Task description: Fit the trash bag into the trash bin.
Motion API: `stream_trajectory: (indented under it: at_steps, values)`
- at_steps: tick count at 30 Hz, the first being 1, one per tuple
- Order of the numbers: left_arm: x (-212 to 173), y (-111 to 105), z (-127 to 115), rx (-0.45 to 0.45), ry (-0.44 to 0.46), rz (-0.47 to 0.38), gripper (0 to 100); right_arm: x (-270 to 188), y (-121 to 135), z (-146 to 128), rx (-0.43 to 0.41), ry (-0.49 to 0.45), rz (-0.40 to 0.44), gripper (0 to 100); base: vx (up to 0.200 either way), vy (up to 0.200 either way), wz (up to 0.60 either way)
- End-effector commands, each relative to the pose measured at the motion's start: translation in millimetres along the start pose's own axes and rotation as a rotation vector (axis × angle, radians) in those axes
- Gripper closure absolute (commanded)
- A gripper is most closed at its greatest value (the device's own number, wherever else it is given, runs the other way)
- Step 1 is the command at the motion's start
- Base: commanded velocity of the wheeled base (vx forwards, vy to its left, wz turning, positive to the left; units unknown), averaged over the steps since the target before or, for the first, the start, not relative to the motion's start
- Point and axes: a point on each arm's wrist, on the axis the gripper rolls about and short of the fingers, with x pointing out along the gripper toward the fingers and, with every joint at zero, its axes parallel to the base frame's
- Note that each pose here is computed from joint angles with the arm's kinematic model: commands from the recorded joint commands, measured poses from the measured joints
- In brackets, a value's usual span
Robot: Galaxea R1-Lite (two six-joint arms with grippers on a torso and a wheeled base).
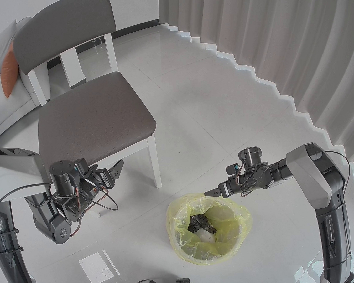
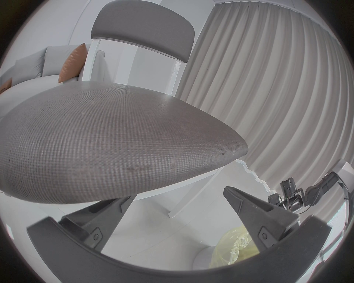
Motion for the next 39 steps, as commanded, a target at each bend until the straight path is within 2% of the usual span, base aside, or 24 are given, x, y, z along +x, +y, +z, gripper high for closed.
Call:
stream_trajectory:
  at_steps: [1, 6, 13, 18, 21, 26, 33, 39]
  values:
    - [1, 0, -1, -0.002, -0.007, -0.003, 0, 11, -4, -8, 0.006, 0.020, 0.005, 0, 0.000, 0.000, 0.00]
    - [0, 1, -1, 0.000, -0.005, 0.001, 0, 21, -9, -9, 0.005, 0.031, 0.005, 0, 0.000, 0.000, 0.00]
    - [-4, -5, 6, 0.002, -0.026, -0.014, 0, 10, -5, 0, -0.015, 0.016, 0.002, 0, 0.000, 0.000, 0.00]
    - [-4, -6, -10, 0.015, 0.028, -0.012, 0, -11, -10, 4, -0.045, 0.010, -0.017, 0, 0.000, 0.000, 0.00]
    - [-4, -14, -20, 0.020, 0.056, -0.016, 0, -21, -19, 4, -0.039, 0.004, -0.040, 0, 0.000, 0.000, 0.00]
    - [-7, -23, -16, 0.019, 0.043, -0.044, 0, -58, -11, 15, -0.045, -0.030, -0.068, 0, 0.000, 0.000, 0.00]
    - [-20, -32, 14, 0.014, -0.047, -0.092, 0, -130, 4, 35, -0.073, -0.147, -0.125, 0, 0.000, 0.000, 0.00]
    - [-41, -32, 26, 0.073, -0.050, -0.154, 0, -201, 35, 41, -0.105, -0.248, -0.194, 0, 0.000, 0.000, 0.00]
